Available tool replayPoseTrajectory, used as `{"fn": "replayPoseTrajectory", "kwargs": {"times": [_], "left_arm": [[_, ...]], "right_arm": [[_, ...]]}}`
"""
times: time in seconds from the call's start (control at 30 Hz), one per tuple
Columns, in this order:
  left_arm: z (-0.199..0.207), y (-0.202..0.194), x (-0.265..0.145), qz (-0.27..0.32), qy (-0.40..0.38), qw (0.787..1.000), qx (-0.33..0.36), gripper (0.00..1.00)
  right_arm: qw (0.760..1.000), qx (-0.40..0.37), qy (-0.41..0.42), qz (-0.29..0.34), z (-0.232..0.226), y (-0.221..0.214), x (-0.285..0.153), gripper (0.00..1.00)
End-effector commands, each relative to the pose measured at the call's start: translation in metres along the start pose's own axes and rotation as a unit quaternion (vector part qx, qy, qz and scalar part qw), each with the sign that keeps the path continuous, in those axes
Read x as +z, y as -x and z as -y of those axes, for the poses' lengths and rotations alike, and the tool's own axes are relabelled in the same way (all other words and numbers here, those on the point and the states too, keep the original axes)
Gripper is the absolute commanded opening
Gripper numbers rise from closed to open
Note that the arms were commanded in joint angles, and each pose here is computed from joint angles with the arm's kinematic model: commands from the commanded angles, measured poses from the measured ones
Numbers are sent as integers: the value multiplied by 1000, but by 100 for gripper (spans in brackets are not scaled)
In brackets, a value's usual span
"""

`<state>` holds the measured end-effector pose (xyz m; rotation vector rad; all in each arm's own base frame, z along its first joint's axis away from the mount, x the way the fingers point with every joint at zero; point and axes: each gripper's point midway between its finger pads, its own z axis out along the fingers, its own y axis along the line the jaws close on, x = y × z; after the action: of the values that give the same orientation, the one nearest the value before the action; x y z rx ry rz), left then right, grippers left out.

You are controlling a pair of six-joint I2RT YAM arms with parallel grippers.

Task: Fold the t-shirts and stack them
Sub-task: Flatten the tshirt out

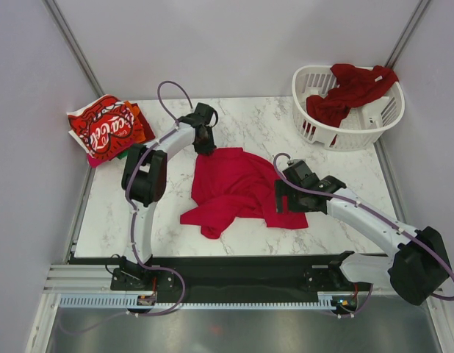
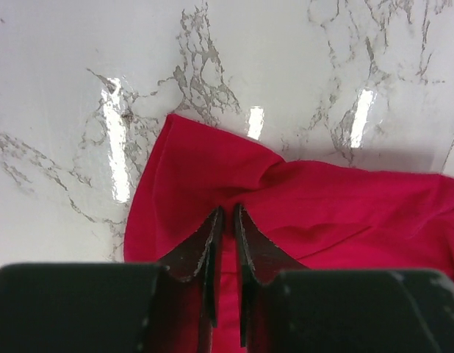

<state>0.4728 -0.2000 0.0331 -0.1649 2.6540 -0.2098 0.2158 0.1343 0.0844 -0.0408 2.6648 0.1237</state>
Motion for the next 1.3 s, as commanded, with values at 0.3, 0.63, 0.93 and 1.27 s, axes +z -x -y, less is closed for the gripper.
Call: {"fn": "replayPoseTrajectory", "kwargs": {"times": [0.3, 0.63, 0.93, 1.27], "left_arm": [[13, 46, -54, 68, -11, 997, 30, 7], [14, 47, -94, 64, -21, 997, 43, 6], [3, 23, -109, 46, -19, 998, 42, 6], [5, 19, -116, 44, -30, 998, 38, 5]], "right_arm": [[1000, -4, -2, 7, -1, 4, 4, 98], [993, 86, -54, 66, 37, 39, -18, 98], [976, 213, -23, 37, 43, 15, -11, 86], [966, 252, -28, -42, 47, -39, 22, 81]]}}
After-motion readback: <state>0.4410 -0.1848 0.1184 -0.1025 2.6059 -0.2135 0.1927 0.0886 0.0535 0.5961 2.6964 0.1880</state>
